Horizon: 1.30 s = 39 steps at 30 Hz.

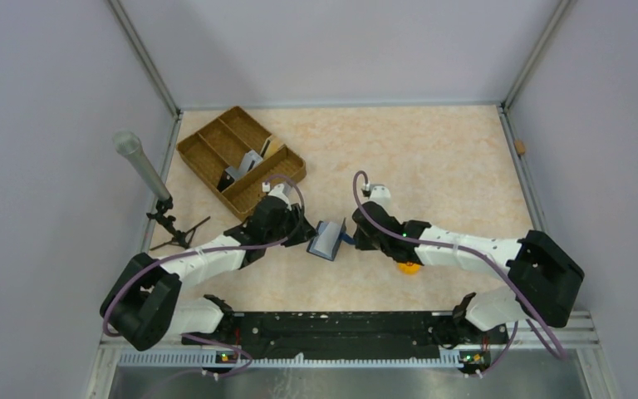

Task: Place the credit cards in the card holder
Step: Open the card holder at the center of the board.

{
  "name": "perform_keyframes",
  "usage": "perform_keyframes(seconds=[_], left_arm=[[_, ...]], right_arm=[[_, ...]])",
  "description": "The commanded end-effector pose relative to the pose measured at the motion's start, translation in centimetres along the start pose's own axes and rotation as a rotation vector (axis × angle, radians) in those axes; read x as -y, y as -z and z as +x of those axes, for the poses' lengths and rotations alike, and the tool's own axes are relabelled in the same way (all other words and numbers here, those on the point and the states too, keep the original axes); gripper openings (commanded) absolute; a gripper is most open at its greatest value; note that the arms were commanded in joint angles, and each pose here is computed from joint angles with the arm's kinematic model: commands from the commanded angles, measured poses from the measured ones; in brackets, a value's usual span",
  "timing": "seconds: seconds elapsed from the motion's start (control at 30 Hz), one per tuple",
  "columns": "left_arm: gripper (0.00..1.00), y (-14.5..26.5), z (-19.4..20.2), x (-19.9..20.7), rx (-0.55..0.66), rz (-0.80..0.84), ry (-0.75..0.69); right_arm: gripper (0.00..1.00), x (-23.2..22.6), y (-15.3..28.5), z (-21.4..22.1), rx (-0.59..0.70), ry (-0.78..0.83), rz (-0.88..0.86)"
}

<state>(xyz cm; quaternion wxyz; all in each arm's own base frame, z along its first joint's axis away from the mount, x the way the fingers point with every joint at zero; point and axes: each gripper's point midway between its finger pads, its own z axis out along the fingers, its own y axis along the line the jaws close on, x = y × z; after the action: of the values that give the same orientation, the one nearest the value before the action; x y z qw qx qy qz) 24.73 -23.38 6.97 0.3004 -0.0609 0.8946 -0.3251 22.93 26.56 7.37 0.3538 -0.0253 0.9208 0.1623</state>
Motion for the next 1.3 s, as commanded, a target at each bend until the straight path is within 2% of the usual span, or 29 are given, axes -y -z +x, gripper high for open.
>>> perform_keyframes(seconds=[0.0,0.6,0.97,1.27], left_arm=[[0.43,-0.1,-1.2,-1.3,0.065,-0.072,0.015],[0.46,-2.1,0.4,-1.3,-0.025,-0.048,0.023],[0.42,-2.2,0.7,-1.1,-0.040,-0.031,0.023],[0.39,-2.4,1.5,1.0,-0.078,0.101,0.037]], right_arm=[[0.00,0.5,0.5,-1.0,0.041,-0.029,0.011],[0.00,4.5,0.8,0.5,0.036,-0.044,0.125],[0.00,5.9,-0.2,1.7,0.020,-0.051,0.158],[0.00,7.2,-1.4,2.8,0.000,-0.057,0.187]])
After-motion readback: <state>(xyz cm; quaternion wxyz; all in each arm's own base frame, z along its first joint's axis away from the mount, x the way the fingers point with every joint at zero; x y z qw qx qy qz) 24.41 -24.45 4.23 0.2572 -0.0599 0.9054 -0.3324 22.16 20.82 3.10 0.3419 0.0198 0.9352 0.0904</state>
